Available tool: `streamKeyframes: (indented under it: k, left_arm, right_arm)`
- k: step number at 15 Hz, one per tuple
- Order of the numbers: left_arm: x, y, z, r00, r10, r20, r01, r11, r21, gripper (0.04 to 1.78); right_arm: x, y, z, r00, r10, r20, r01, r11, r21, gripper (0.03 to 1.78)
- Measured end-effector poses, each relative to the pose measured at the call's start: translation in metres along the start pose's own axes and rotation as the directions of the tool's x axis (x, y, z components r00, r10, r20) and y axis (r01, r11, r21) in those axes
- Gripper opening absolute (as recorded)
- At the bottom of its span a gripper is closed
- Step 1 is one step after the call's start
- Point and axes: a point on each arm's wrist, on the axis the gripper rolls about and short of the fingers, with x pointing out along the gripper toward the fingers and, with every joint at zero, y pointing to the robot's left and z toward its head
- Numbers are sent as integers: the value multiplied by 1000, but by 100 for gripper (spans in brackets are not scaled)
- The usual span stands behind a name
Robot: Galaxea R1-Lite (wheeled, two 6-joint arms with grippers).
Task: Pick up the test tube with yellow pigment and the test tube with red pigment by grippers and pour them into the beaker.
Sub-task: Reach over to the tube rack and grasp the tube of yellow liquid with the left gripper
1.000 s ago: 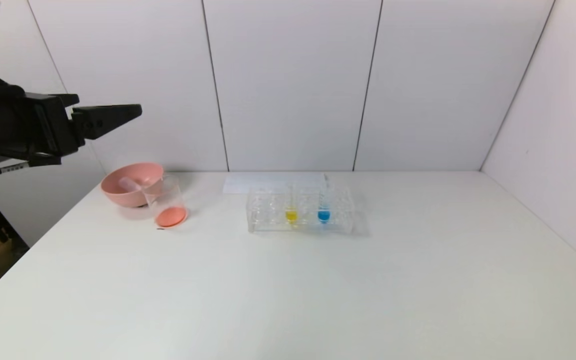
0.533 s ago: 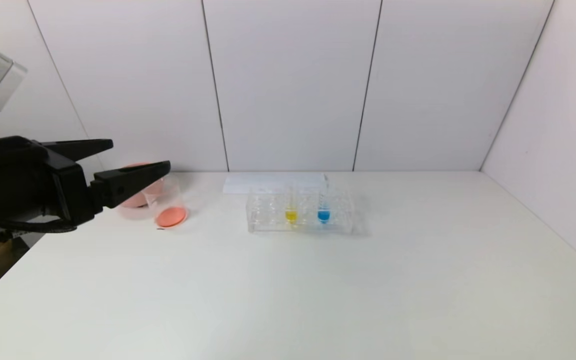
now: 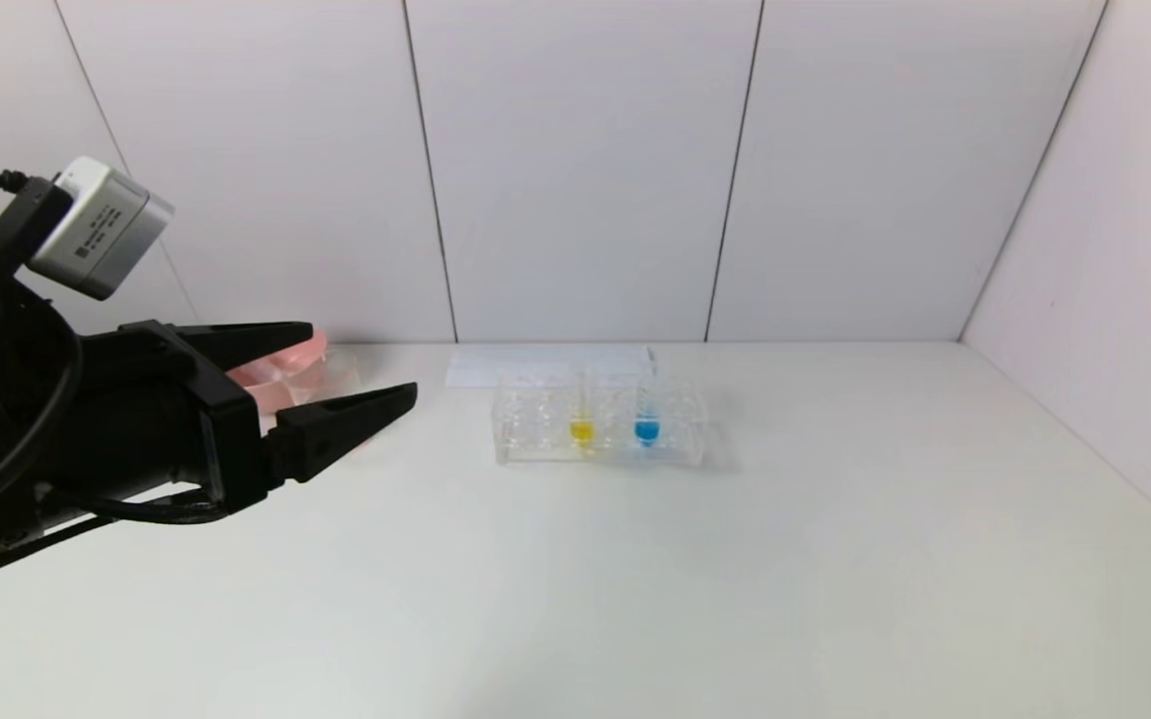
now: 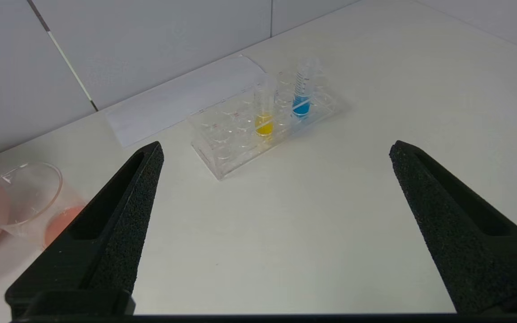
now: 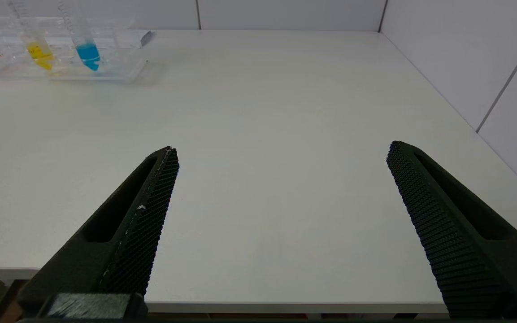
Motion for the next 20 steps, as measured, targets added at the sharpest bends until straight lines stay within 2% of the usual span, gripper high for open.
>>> streamKeyframes:
  k: [8,13,17,20]
  left_arm:
    - [32,1,-14,999,-13,-52,13,1000,-12,176]
    - [68,6,-28,1000,-8,-27,7,999,-40,176]
    - [102,11,-51,999,24,-33,-26,997,-73,176]
    - [127,14,-66,1000,25,-3,-25,996,-84,176]
  right_arm:
    - [0,0,0,1000,0,0,0,1000,0,170]
    - [0,0,0,1000,0,0,0,1000,0,170]
    - [0,0,0,1000,0,0,0,1000,0,170]
    - [0,0,0,1000,0,0,0,1000,0,170]
